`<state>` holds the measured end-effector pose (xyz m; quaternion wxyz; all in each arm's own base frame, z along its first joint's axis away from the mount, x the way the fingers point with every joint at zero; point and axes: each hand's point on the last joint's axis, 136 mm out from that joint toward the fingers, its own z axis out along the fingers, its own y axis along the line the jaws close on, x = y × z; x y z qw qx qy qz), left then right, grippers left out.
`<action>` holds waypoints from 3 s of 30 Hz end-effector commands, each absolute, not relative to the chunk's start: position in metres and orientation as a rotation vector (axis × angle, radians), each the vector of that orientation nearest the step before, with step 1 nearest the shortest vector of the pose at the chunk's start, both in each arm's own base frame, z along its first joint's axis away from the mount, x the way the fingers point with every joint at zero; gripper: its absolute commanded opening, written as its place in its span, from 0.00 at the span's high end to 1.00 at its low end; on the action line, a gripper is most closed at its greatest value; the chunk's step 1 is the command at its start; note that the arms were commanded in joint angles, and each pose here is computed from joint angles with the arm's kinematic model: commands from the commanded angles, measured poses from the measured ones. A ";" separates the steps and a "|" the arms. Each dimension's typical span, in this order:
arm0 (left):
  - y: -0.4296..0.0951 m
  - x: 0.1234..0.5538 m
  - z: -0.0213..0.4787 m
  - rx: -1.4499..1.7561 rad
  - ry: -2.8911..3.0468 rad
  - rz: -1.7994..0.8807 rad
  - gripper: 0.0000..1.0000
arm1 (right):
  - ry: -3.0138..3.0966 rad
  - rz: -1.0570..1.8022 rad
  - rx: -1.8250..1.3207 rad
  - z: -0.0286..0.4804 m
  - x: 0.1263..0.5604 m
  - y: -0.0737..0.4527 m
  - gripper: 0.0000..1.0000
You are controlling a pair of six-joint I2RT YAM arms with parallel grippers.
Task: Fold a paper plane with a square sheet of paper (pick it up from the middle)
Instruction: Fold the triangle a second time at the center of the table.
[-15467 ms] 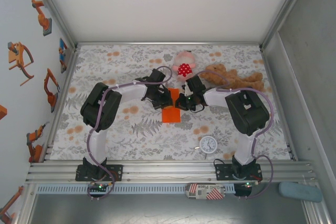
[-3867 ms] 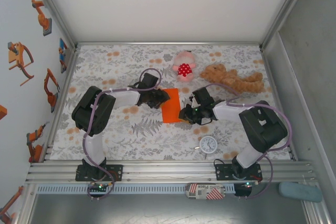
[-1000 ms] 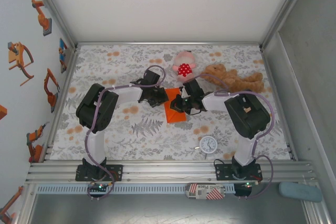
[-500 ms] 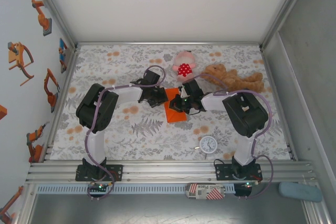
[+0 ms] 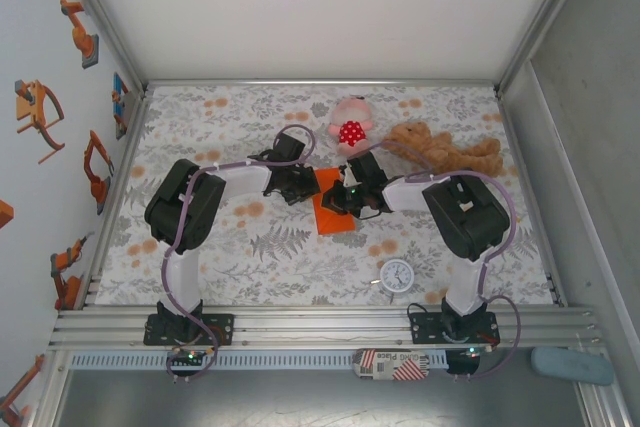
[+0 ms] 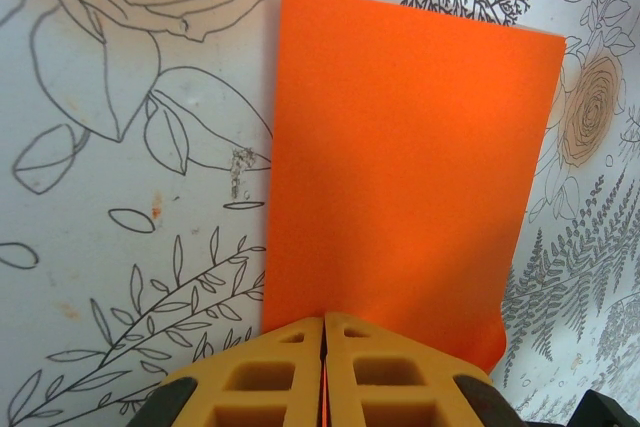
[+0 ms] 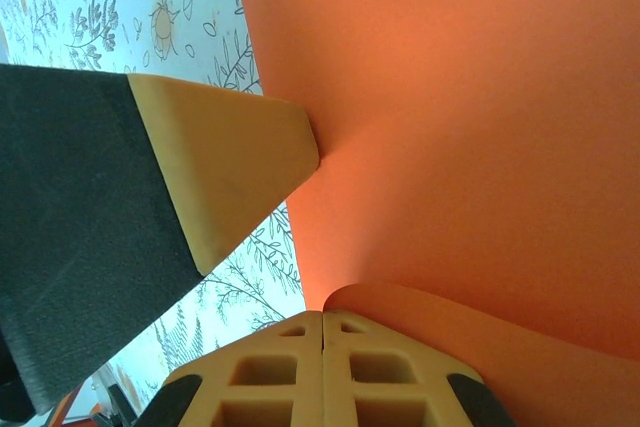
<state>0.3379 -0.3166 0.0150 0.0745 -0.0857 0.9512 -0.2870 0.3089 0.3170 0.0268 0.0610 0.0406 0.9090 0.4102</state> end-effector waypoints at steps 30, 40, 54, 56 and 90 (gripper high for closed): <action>-0.303 0.325 -0.005 -0.269 2.935 -0.754 0.91 | 2.740 1.215 0.141 0.022 0.314 0.321 1.00; -0.303 0.326 -0.002 -0.268 2.931 -0.756 0.91 | 2.759 1.202 0.149 0.016 0.311 0.319 1.00; -0.307 0.361 0.053 -0.223 2.807 -0.811 0.87 | 2.798 1.183 0.157 0.005 0.306 0.316 1.00; -0.302 0.366 0.062 -0.230 2.787 -0.807 0.86 | 2.797 1.188 0.152 0.005 0.306 0.317 1.00; -0.312 0.355 0.004 -0.244 2.925 -0.800 0.87 | 2.745 1.258 0.119 0.017 0.311 0.325 1.00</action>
